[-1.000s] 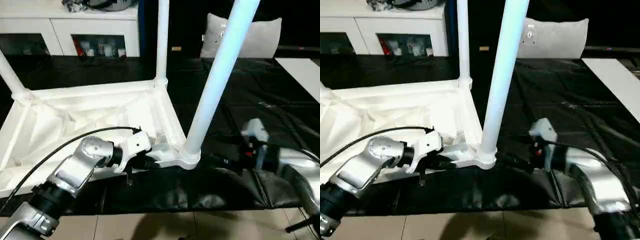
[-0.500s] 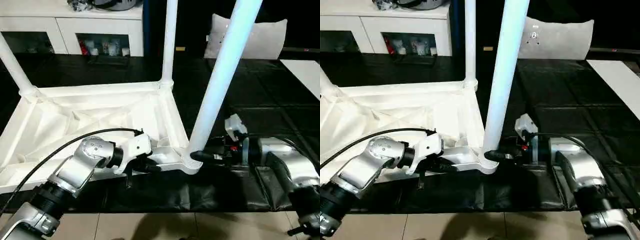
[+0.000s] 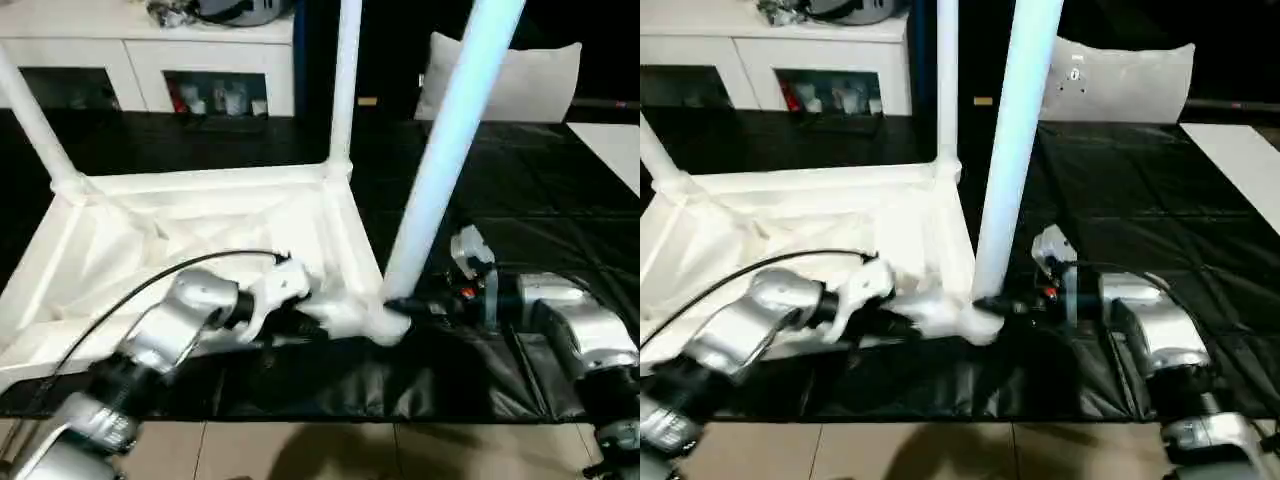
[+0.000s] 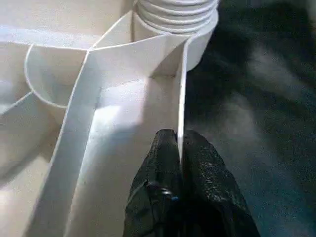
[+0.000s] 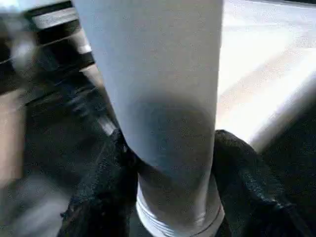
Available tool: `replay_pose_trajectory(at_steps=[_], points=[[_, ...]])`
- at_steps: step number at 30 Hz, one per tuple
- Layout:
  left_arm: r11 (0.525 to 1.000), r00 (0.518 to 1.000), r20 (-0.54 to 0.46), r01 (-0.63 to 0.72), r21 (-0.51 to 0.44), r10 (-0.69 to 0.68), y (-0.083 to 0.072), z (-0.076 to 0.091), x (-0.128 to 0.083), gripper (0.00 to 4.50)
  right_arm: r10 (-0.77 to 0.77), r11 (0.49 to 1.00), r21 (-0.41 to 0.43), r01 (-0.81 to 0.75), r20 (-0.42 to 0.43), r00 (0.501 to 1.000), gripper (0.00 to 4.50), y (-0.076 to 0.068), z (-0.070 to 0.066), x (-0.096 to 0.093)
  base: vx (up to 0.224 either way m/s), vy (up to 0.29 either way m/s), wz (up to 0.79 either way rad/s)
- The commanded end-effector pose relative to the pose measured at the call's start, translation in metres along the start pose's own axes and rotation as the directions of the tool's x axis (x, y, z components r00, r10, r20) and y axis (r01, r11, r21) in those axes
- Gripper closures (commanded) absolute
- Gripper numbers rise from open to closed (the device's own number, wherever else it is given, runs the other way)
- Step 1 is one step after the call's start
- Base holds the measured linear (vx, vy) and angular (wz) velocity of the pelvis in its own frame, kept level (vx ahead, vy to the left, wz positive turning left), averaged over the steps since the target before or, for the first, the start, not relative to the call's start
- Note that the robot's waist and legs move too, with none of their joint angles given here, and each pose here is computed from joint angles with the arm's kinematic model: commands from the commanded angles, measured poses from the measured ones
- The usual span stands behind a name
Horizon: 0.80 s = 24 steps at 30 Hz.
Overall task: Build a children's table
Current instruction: Rotate leg to tighten
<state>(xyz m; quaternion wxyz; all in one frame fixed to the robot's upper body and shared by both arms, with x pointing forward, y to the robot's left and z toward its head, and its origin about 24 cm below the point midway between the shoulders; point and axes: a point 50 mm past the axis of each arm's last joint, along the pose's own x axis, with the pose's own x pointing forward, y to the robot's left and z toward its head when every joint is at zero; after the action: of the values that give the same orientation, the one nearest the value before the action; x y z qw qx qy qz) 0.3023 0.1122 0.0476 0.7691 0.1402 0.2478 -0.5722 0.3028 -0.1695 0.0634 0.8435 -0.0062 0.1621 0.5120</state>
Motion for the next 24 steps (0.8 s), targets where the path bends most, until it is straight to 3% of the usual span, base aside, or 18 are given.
replay_pose_trajectory(at_steps=[1,5,7,9,11,15,21,24], points=[[0.997,0.994,0.088,-0.058,-0.055,0.063,0.000,0.015,0.021,4.50,-0.067,0.996,0.055,0.069,-0.026,0.997,2.55,0.014,-0.011,0.030,0.000,0.000,0.00],[0.989,0.989,0.057,-0.135,-0.059,0.138,0.001,0.023,0.042,4.50,-0.244,0.963,0.119,0.243,-0.006,0.970,2.57,0.024,-0.013,0.063,0.000,0.000,0.00],[0.985,0.985,0.055,-0.157,-0.074,0.161,0.001,0.025,0.047,4.50,-0.280,0.951,0.134,0.278,-0.007,0.960,2.57,0.027,-0.013,0.070,0.000,0.000,0.00],[0.980,0.980,0.051,-0.186,-0.071,0.190,0.002,0.029,0.053,4.50,-0.307,0.944,0.130,0.302,0.018,0.952,2.01,0.028,-0.011,0.075,0.000,0.000,0.00],[0.980,0.980,0.051,-0.187,-0.067,0.191,0.002,0.029,0.054,4.50,-0.324,0.939,0.135,0.315,0.047,0.945,1.88,0.027,-0.009,0.074,0.000,0.000,0.00],[0.984,0.984,0.023,-0.174,-0.025,0.174,0.004,0.023,0.052,4.50,-0.316,0.942,0.157,0.297,0.115,0.942,1.44,0.021,-0.008,0.057,0.000,0.000,0.00],[0.994,0.996,-0.035,-0.083,0.078,0.086,0.004,0.001,0.033,4.50,-0.213,0.977,0.051,0.208,0.160,0.964,0.96,0.003,-0.005,0.004,0.000,0.000,0.00],[0.993,0.999,-0.040,-0.020,0.116,0.025,0.000,-0.004,0.027,4.50,-0.175,0.985,0.027,0.173,0.155,0.972,0.68,0.000,-0.001,-0.007,0.000,0.000,0.00]])
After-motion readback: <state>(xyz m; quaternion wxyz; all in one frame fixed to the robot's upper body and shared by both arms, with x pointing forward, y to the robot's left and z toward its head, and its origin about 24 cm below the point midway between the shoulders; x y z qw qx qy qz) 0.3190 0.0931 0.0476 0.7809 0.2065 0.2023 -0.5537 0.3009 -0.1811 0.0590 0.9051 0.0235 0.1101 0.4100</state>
